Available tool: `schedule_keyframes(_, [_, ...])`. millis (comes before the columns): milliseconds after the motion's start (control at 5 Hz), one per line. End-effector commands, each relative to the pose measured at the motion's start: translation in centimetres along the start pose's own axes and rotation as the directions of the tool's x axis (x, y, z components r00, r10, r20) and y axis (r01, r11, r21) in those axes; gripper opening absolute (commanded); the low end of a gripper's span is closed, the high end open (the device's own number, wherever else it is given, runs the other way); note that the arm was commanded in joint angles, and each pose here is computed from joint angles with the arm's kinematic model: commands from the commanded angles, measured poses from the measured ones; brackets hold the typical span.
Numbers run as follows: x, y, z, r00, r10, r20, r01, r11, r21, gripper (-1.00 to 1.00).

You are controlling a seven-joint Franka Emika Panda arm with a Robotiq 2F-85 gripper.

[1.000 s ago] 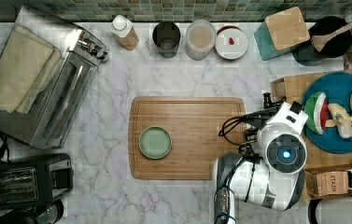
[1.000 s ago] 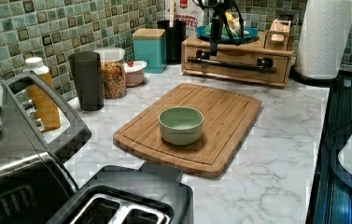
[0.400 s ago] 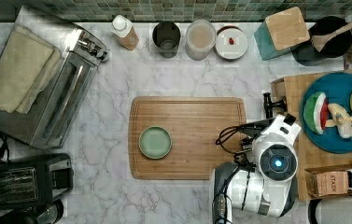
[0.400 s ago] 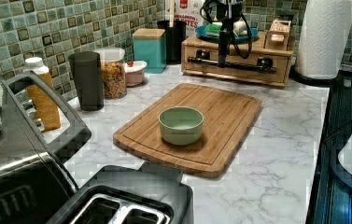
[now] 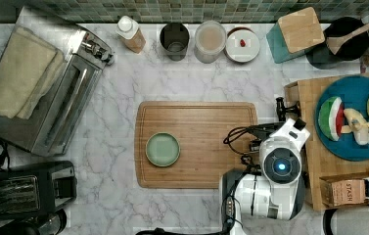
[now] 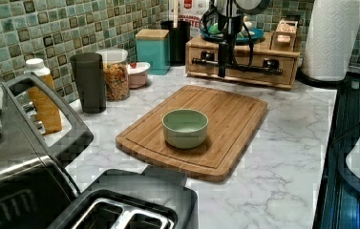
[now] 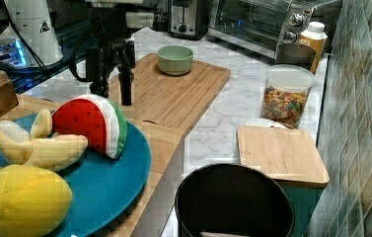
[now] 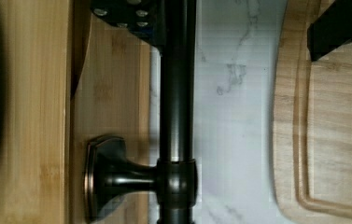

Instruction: Open the drawer.

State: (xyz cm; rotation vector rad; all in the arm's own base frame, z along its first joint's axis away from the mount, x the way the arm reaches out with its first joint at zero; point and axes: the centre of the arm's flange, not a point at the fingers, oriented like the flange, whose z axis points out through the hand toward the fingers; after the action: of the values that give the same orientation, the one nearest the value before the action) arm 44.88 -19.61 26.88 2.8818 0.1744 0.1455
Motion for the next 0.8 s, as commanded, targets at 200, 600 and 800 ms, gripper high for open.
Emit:
schedule_keyframes(200, [0.6,2.7,3.5,0.995,0.091,0.045,-0.091,0.996,-0.011,1.00])
schedule_keyframes(600, [0.5,1.2,4.0,0.990,0.097,0.101,-0.100,0.995,0.021,1.00])
schedule_keyframes(800, [-0.1,0.7,5.0,0.990,0.095,0.103,-0.098,0.995,0.027,1.00])
